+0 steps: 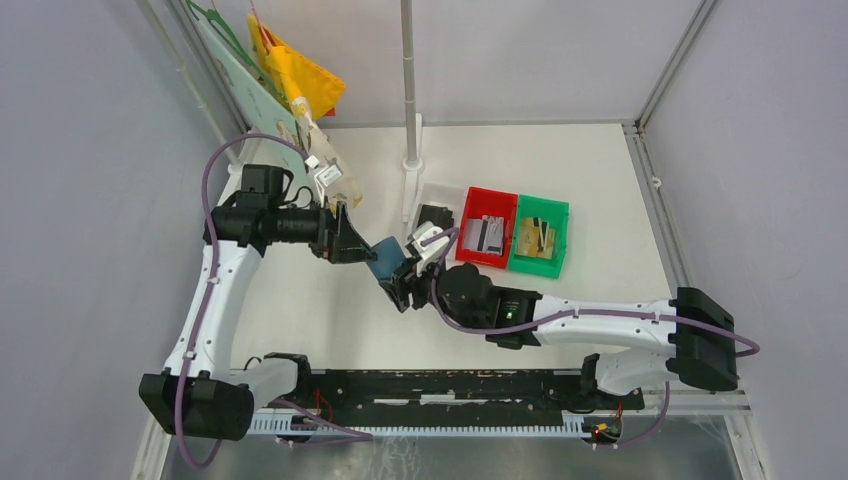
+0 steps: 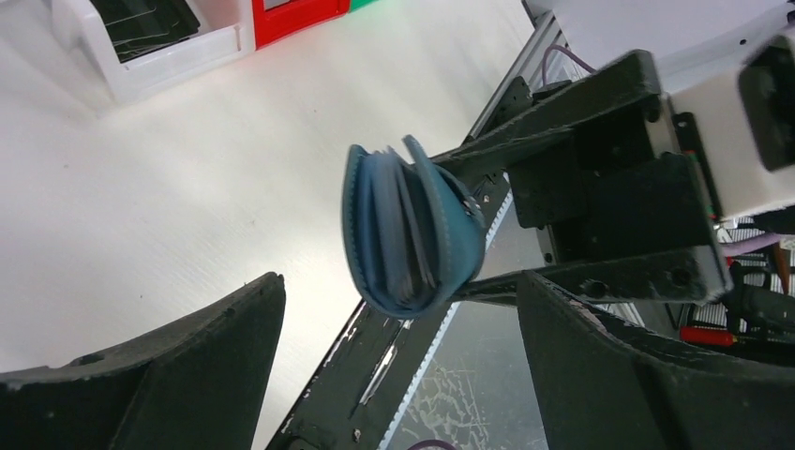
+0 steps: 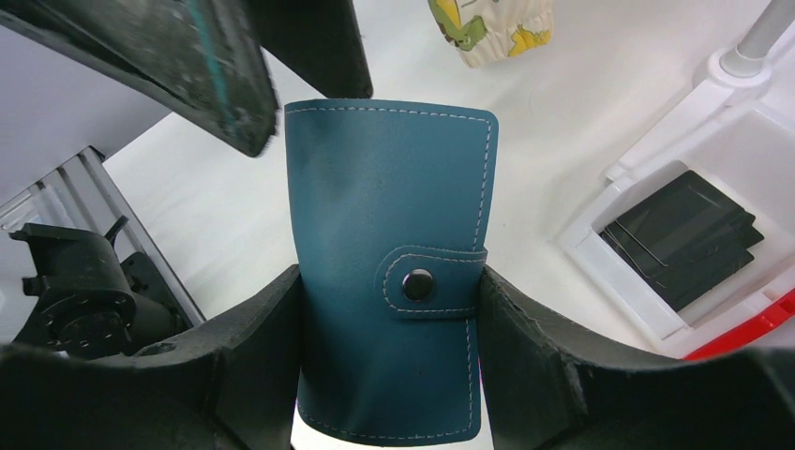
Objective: Take the credit cards out of the card holder
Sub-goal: Pick up the card holder from the center of the board.
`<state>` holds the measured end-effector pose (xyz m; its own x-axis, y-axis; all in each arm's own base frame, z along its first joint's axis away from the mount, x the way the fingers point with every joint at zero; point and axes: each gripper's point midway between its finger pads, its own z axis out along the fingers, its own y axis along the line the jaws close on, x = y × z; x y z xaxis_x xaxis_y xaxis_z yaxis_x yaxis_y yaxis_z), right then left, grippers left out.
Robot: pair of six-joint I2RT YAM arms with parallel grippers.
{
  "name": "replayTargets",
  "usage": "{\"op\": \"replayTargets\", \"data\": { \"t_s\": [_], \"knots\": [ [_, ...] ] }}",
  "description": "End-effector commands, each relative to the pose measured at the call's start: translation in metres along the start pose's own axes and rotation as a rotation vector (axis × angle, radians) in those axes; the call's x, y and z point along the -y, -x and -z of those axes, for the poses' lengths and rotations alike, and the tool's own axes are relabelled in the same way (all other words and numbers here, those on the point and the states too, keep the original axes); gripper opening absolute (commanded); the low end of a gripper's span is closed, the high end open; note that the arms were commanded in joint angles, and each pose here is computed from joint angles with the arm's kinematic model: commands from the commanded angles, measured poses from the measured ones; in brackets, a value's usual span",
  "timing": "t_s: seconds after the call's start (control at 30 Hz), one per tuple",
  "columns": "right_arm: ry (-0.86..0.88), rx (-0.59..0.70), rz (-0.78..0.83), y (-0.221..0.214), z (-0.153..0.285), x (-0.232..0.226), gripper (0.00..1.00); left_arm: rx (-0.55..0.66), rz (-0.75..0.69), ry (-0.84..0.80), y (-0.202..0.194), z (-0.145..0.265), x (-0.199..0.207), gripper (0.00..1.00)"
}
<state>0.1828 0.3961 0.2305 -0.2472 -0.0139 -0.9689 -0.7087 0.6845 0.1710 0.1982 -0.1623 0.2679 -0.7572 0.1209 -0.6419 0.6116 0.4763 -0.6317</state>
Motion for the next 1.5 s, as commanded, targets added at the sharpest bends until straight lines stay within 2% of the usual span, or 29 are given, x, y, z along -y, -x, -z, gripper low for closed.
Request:
{"op": "replayTargets", "data": {
  "t_s": [0.0,0.1,0.17,0.37,0.43,0.5,0.6,0.63,0.73,0.87,1.07,1.27,1.47],
  "knots": [
    [0.041,0.199,-0.054,0.074,0.012,-0.019,0.50,0.025,0.004,0.012,0.002,0.000,0.004,1.00],
    [0.054,0.225,-0.046,0.080,0.013,-0.024,0.50,0.009,0.021,-0.021,-0.003,-0.004,0.009,0.99],
    [0.058,0.231,-0.029,0.084,0.013,-0.028,0.50,-0.001,0.045,-0.038,-0.004,-0.006,0.013,0.96],
    [0.042,0.247,0.014,0.092,0.010,-0.033,0.51,0.008,0.067,-0.120,0.009,-0.003,0.037,0.74],
    [0.045,0.255,0.032,0.096,0.008,-0.035,0.51,-0.005,0.053,-0.134,0.012,-0.001,0.041,0.62],
    [0.043,0.250,0.052,0.099,0.006,-0.036,0.53,-0.012,0.036,-0.134,0.016,0.000,0.041,0.40],
    [0.083,0.226,0.074,0.103,0.009,-0.042,0.70,-0.029,-0.013,-0.118,0.018,0.003,0.041,0.21],
    [0.112,0.214,0.082,0.104,0.011,-0.044,0.79,-0.034,-0.039,-0.108,0.019,0.006,0.041,0.17],
    [0.246,0.166,0.075,0.106,0.021,-0.045,0.92,-0.042,-0.124,-0.091,0.022,0.012,0.043,0.08],
    [0.415,0.127,0.066,0.109,0.044,-0.043,0.98,-0.007,-0.224,-0.090,0.027,0.018,0.052,0.03],
    [0.542,0.105,0.009,0.120,0.067,-0.032,0.98,0.039,-0.352,-0.095,0.031,0.026,0.069,0.02],
    [0.668,0.031,-0.053,0.112,0.059,-0.045,0.98,0.095,-0.431,-0.137,0.037,0.035,0.093,0.02],
    [0.800,0.040,-0.076,0.113,0.060,-0.063,0.97,0.123,-0.451,-0.188,0.041,0.042,0.113,0.03]
  ]
}}
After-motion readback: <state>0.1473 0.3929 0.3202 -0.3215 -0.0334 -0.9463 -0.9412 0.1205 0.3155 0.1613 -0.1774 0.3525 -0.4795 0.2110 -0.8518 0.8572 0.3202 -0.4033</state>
